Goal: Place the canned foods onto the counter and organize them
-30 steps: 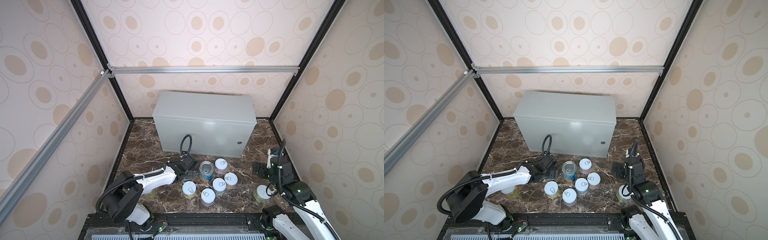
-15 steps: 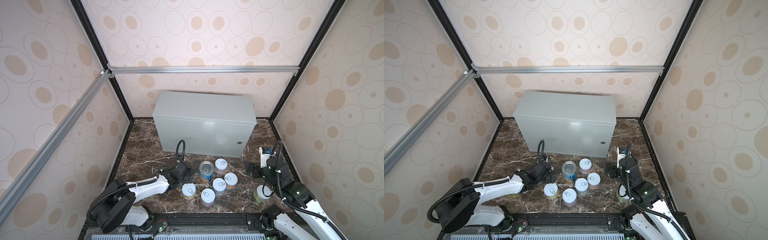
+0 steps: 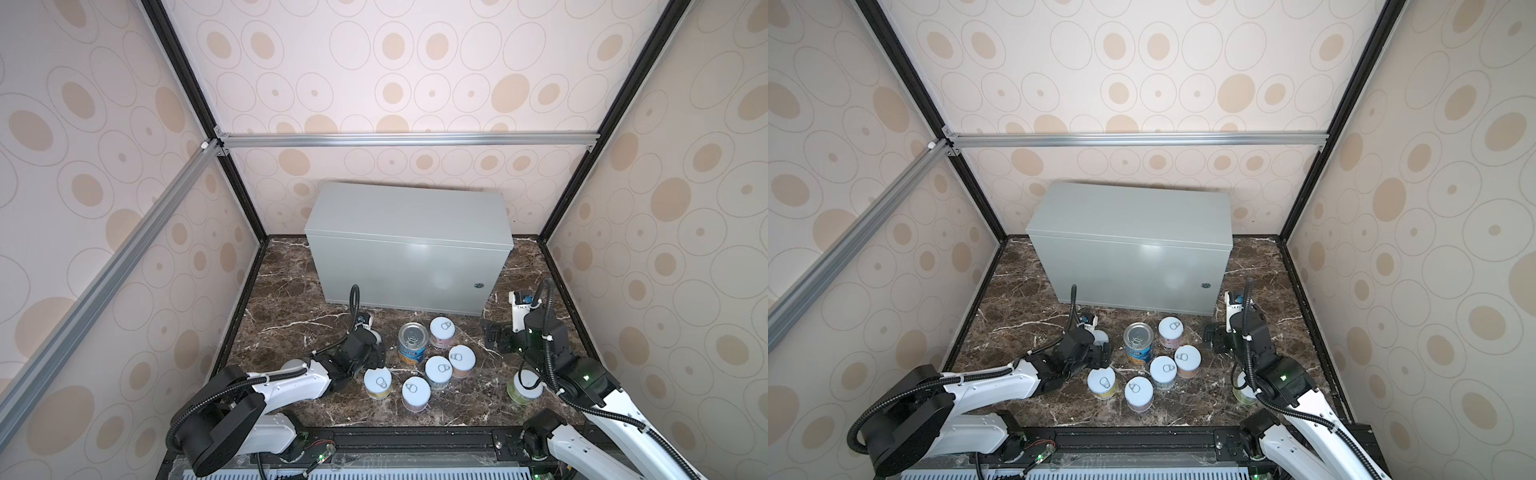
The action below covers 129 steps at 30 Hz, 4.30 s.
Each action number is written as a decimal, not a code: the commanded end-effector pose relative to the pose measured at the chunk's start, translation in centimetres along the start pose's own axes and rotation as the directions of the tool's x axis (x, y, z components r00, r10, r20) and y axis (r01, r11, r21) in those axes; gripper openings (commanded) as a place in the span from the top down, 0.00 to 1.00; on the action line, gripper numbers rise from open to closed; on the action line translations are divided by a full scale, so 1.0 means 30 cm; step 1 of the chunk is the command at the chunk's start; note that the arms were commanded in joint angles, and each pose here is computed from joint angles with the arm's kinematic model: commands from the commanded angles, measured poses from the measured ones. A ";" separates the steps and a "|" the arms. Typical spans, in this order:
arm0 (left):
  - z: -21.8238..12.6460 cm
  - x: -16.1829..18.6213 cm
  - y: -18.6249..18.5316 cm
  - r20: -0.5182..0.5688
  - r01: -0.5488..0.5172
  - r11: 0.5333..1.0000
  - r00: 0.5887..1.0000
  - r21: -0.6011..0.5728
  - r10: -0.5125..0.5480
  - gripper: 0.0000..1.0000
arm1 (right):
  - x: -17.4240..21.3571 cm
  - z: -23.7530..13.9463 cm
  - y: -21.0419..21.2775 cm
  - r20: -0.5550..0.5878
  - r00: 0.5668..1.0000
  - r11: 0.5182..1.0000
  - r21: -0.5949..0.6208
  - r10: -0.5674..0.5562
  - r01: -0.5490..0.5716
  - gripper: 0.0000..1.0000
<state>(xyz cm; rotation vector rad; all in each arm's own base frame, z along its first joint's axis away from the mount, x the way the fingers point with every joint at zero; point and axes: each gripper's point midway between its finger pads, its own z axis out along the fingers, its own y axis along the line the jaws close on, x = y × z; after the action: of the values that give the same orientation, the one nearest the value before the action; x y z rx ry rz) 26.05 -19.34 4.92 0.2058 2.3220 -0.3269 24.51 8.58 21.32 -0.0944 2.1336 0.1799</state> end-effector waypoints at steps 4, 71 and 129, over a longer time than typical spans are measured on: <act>0.010 -0.031 -0.009 0.049 -0.028 1.000 0.998 0.014 0.027 0.13 | -0.031 0.005 0.026 0.023 1.000 1.000 -0.013 -0.021 0.021 0.00; -0.582 -1.409 -0.063 0.342 -0.267 0.951 0.888 -0.156 0.305 0.58 | -0.563 -0.183 0.396 0.091 0.951 0.896 -0.320 -0.295 0.309 0.00; -0.332 -1.390 0.156 0.446 -0.257 0.966 0.863 -0.015 0.237 0.09 | -0.394 -0.202 0.424 0.111 0.944 0.829 -0.453 -0.312 0.327 0.00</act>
<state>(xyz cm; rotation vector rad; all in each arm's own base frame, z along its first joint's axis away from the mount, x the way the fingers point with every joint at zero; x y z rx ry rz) 49.08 -13.87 38.53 0.3626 1.9195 -0.2681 24.34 20.07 35.63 -0.7268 1.9731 0.4840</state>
